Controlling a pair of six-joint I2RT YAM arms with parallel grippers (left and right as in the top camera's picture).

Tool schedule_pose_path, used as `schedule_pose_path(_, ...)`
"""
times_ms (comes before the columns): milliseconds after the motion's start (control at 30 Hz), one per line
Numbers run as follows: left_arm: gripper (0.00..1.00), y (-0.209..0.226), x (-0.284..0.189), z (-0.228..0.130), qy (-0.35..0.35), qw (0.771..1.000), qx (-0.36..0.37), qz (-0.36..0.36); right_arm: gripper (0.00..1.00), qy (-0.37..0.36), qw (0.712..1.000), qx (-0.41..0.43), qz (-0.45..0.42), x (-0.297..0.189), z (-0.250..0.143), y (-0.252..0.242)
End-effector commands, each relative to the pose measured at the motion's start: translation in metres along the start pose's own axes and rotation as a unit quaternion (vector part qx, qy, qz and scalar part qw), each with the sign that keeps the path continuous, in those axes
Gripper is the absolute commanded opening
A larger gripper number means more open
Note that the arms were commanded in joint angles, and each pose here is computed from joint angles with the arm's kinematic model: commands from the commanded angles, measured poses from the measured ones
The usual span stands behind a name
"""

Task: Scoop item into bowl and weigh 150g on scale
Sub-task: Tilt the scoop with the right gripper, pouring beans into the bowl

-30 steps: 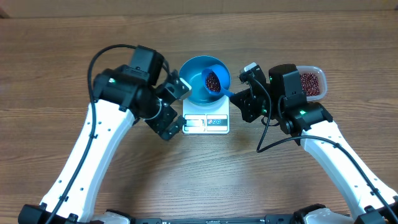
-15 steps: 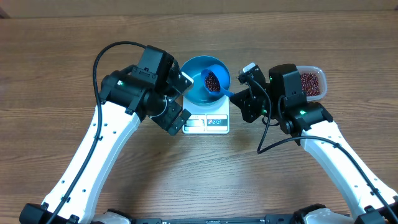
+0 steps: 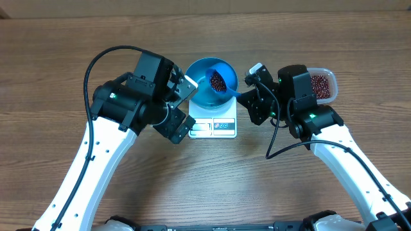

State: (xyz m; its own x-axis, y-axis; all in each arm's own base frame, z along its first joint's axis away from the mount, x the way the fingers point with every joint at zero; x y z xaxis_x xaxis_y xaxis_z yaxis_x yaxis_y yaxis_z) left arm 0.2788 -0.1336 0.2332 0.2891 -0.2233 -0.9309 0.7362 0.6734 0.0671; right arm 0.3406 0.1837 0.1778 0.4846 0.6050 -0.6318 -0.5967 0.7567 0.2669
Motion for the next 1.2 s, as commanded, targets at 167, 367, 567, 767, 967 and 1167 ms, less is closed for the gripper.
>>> schedule_pose_path(167,1.00,-0.003,-0.004,-0.014,0.014,1.000,-0.004,-0.020,0.04,-0.015,0.997,-0.073,0.003,0.001,0.016,0.003)
schedule_pose_path(367,1.00,-0.007,-0.004,-0.012,0.008,0.999,-0.004,-0.033,0.04,-0.015,0.994,-0.110,0.003,0.002,0.016,0.004)
schedule_pose_path(567,1.00,-0.006,-0.004,-0.011,0.005,0.999,-0.004,-0.032,0.04,-0.015,0.990,-0.137,0.002,0.002,0.016,0.004)
schedule_pose_path(767,1.00,-0.006,-0.004,-0.011,0.006,0.999,-0.004,-0.032,0.04,-0.030,0.989,-0.146,-0.001,0.001,0.023,0.003)
schedule_pose_path(967,1.00,-0.007,-0.004,-0.011,0.005,0.999,-0.004,-0.032,0.04,-0.031,0.987,-0.159,-0.020,0.007,0.025,-0.005)
schedule_pose_path(1167,1.00,-0.008,-0.004,-0.010,0.004,0.999,0.007,-0.036,0.04,-0.017,0.984,-0.176,-0.025,0.014,0.019,-0.011)
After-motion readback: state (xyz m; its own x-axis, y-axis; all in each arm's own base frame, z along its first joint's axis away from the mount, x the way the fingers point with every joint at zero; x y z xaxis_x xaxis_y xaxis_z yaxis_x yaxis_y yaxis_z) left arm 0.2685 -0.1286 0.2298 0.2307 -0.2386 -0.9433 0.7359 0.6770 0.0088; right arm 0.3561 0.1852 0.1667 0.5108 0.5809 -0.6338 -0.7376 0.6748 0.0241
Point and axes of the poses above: each gripper's point midway between its finger pads, its own x axis out along the fingers, its own y axis along the line the jaws close on, z = x × y, the point moved 1 cm from there along -x, back along the fingers, and after that the axes turned 8 degrees about x, right-handed, at the moved point
